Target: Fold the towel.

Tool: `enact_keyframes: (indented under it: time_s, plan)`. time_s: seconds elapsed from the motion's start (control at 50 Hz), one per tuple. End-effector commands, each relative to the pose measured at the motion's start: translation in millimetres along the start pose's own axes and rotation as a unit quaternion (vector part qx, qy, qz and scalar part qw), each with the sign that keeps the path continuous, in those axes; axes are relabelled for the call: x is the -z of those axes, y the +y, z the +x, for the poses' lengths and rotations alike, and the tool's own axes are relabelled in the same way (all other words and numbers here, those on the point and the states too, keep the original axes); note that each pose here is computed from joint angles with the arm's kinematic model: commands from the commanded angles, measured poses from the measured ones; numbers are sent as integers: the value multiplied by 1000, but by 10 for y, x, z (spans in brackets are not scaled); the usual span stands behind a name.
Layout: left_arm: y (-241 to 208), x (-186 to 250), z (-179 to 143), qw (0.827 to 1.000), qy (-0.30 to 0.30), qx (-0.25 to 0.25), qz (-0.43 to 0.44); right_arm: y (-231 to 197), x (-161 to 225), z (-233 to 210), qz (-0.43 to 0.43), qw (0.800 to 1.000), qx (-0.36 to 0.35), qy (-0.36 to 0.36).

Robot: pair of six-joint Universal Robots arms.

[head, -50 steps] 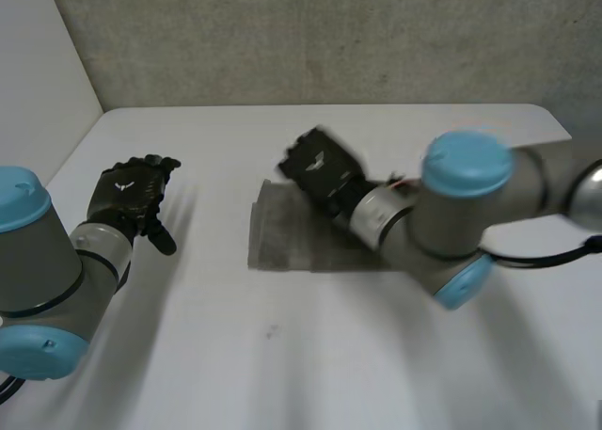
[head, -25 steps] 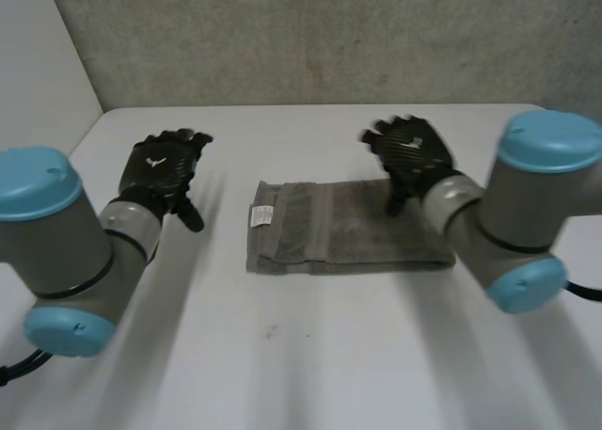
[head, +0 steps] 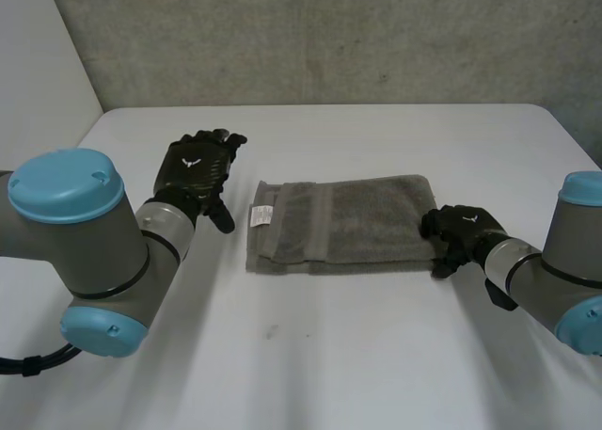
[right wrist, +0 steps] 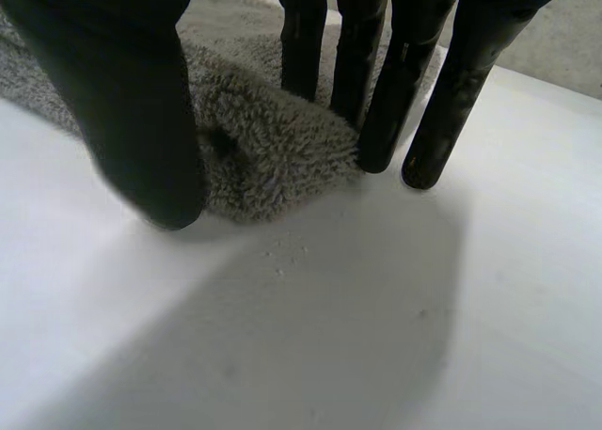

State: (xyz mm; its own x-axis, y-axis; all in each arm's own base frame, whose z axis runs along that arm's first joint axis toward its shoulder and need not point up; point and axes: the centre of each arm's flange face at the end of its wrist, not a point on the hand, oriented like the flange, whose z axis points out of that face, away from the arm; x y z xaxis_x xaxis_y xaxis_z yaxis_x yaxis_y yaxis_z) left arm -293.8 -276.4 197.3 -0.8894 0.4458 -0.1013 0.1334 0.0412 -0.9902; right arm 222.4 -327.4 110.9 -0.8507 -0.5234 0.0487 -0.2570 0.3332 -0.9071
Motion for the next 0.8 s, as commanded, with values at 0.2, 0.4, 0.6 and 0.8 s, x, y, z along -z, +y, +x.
enact_keyframes:
  time_s: [0.2, 0.4, 0.6, 0.8]
  plan:
    - [-24, 37, -26, 1000, -9, 0, -2, -652, -65, 56, 128, 990, 52, 36]
    - [-67, 31, -77, 1000, -15, 1, 4, -949, -20, -1428, 186, 963, 146, -129]
    - [-67, 29, -83, 1000, -16, 2, 4, -433, -36, -2017, 154, 946, 218, -185]
    - [-173, -30, -67, 999, -13, 37, 21, -1170, 64, -1357, 196, 978, 51, -47]
